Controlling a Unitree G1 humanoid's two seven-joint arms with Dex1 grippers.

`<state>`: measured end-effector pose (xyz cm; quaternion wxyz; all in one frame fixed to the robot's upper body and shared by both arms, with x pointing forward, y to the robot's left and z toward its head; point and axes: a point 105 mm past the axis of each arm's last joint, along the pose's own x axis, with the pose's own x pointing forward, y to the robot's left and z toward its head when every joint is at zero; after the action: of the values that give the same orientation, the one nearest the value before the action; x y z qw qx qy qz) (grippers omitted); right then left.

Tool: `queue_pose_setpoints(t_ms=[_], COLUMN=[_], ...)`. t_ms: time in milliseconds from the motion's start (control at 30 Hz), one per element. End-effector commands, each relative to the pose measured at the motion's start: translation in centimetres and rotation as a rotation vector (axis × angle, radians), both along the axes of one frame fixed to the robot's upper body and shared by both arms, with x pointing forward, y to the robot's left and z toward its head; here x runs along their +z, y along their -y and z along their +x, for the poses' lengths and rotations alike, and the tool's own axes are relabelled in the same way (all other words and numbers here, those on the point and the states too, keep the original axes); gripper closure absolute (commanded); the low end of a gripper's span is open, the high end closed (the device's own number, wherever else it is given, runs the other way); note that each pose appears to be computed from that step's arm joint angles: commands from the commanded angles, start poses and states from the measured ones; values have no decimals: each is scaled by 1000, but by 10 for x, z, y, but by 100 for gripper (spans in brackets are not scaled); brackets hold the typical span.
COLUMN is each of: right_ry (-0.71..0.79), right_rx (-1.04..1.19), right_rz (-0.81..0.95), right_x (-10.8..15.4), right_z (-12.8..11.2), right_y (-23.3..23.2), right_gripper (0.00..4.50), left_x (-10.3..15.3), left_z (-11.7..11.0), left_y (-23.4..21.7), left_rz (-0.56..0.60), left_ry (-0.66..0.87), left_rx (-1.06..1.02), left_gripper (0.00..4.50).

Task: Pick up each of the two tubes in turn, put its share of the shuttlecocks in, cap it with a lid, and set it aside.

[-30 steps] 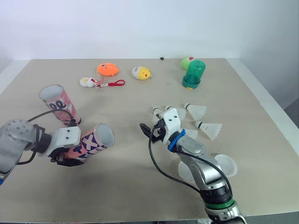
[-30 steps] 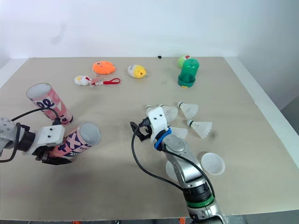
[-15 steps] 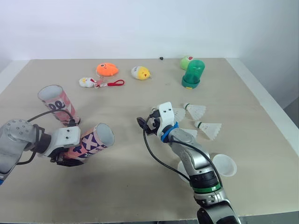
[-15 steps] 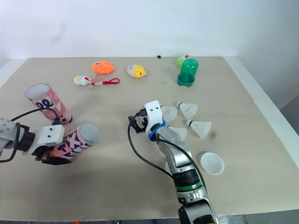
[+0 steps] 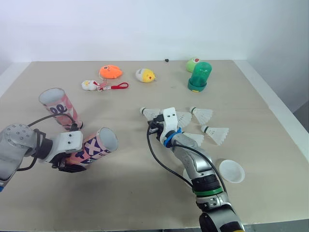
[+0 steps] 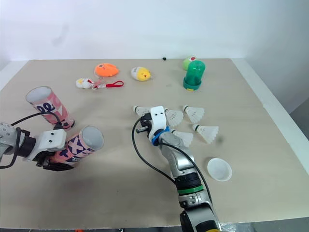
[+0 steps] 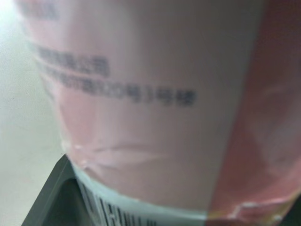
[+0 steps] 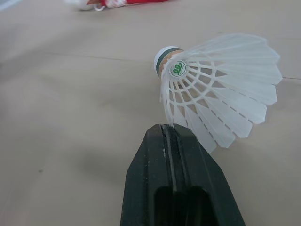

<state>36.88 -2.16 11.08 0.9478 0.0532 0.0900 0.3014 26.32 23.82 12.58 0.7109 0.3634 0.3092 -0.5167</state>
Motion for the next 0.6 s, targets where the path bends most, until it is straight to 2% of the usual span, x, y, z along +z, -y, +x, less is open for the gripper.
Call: queue_pose_setpoints(t_ms=[33, 167, 300, 467, 600], right_ry=[107, 262, 344, 353, 379], right_rx=[130, 394, 591, 804, 913], right_rz=[70, 77, 3, -165, -261], right_x=[30, 72, 93, 99, 96], right_z=[-16, -53, -76, -99, -108], right_y=[-18, -20, -2, 13, -1], right_gripper=[442, 442, 442, 442, 442], left_x=[-2, -2, -3, -3, -4], left_z=[-1, -1, 0, 2, 4], left_y=[6, 6, 6, 6, 7], left_rz=[-12, -13, -12, -14, -18], left_ry=[8, 8, 7, 10, 11], left_rx=[-14, -16, -17, -18, -19], left_gripper=[143, 143, 143, 143, 143])
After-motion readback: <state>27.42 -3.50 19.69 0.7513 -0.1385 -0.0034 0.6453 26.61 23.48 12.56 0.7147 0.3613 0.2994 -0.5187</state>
